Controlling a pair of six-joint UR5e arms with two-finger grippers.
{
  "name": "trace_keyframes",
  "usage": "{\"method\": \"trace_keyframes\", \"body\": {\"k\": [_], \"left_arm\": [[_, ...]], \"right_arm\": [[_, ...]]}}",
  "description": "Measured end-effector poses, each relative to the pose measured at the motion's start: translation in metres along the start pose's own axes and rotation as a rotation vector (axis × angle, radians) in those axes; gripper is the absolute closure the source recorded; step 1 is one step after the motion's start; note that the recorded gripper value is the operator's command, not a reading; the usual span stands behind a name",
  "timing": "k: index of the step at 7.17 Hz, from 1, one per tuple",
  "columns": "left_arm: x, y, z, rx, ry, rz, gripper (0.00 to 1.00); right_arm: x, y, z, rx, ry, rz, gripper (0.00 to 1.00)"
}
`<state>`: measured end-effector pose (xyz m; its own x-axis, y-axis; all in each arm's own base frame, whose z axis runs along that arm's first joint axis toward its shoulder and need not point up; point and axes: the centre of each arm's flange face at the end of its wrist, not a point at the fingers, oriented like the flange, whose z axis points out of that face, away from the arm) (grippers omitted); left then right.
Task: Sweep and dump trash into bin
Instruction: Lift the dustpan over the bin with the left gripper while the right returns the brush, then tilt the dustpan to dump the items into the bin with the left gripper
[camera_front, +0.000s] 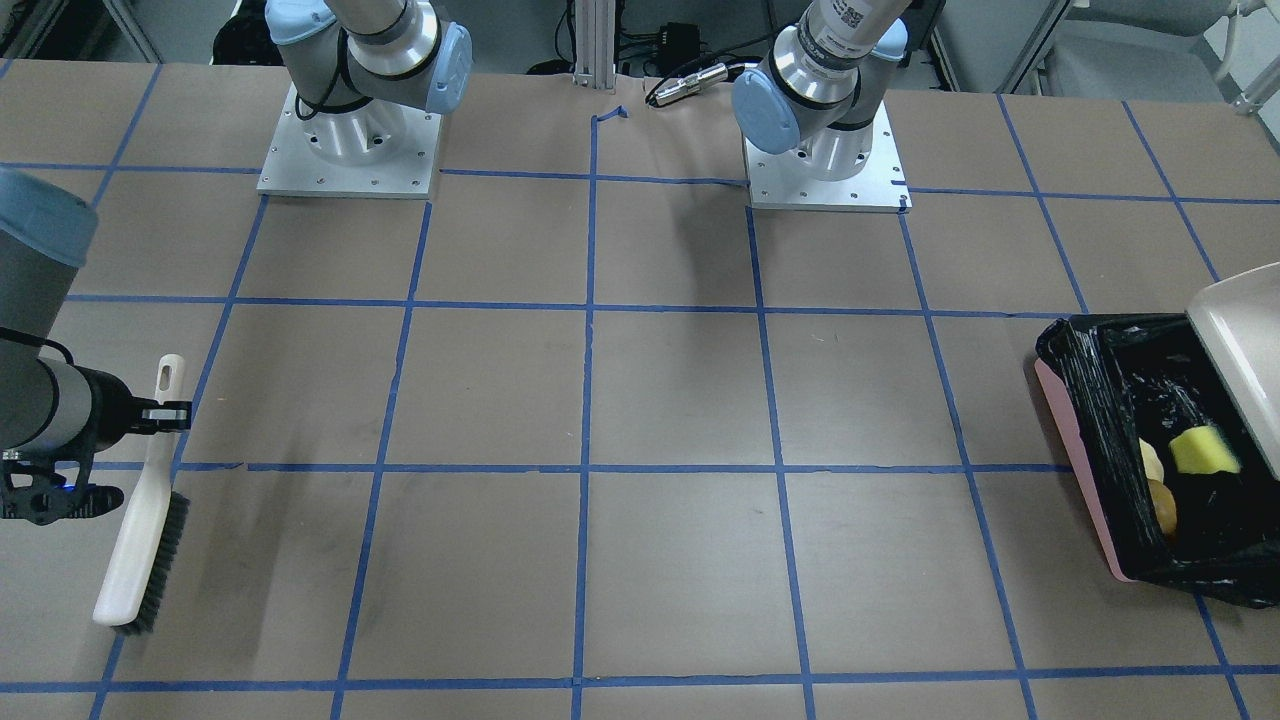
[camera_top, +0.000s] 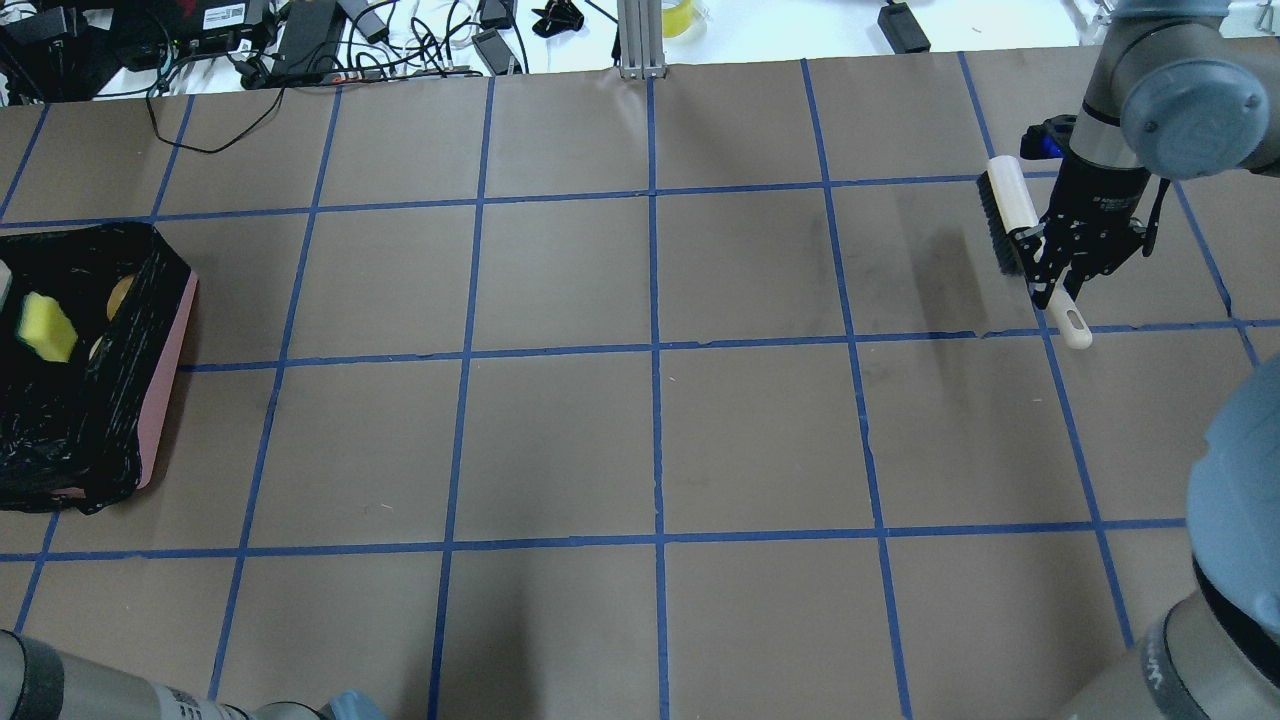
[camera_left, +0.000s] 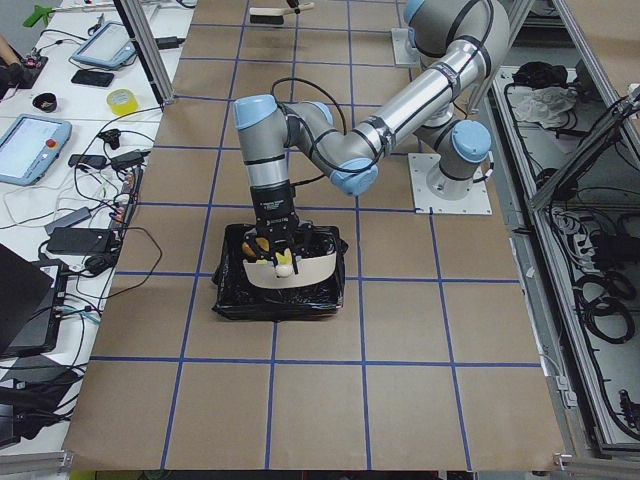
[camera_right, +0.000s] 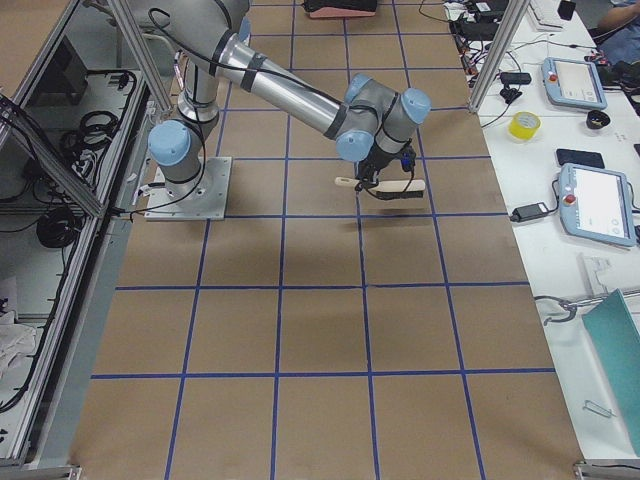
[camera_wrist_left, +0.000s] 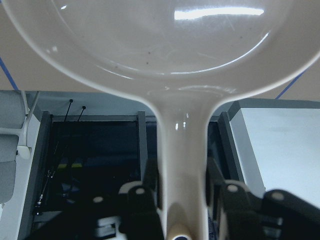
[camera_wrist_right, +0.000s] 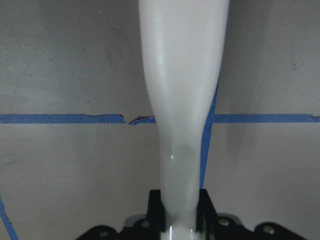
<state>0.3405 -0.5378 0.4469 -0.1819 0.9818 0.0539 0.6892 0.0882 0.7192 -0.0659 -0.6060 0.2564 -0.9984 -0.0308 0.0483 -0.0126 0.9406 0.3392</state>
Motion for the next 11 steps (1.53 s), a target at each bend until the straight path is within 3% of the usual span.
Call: {"method": "trace_keyframes", "body": {"k": [2, 4, 5, 6, 7, 9, 11], "left_arm": [[0.003, -0.001, -0.009, -0.016, -0.03, -0.009, 1.0], [-0.003, 0.015, -0.034, 0.079, -0.114, 0.028, 1.0], [-0.008, 0.017, -0.046, 0.17, -0.162, 0.048, 1.0], [-0.012, 0.011, -0.054, 0.291, -0.21, 0.075, 1.0], [-0.018, -0.008, -0.056, 0.436, -0.249, 0.107, 1.0], [-0.036, -0.052, -0.056, 0.658, -0.282, 0.148, 1.0], [-0.063, -0.121, -0.079, 0.772, -0.259, 0.173, 1.0]], "right_arm": [[0.001, -0.007, 0.011, -0.009, 0.0, 0.001, 1.0], [0.002, -0.012, 0.02, -0.015, 0.0, 0.002, 1.0], [0.002, -0.014, 0.023, -0.016, 0.002, 0.003, 1.0], [0.002, -0.016, 0.025, -0.017, 0.003, 0.004, 0.89], [0.003, -0.016, 0.026, -0.018, 0.003, 0.004, 0.81], [0.002, -0.017, 0.028, -0.02, 0.003, 0.006, 0.76], [0.002, -0.017, 0.03, -0.025, 0.001, 0.007, 0.75]]}}
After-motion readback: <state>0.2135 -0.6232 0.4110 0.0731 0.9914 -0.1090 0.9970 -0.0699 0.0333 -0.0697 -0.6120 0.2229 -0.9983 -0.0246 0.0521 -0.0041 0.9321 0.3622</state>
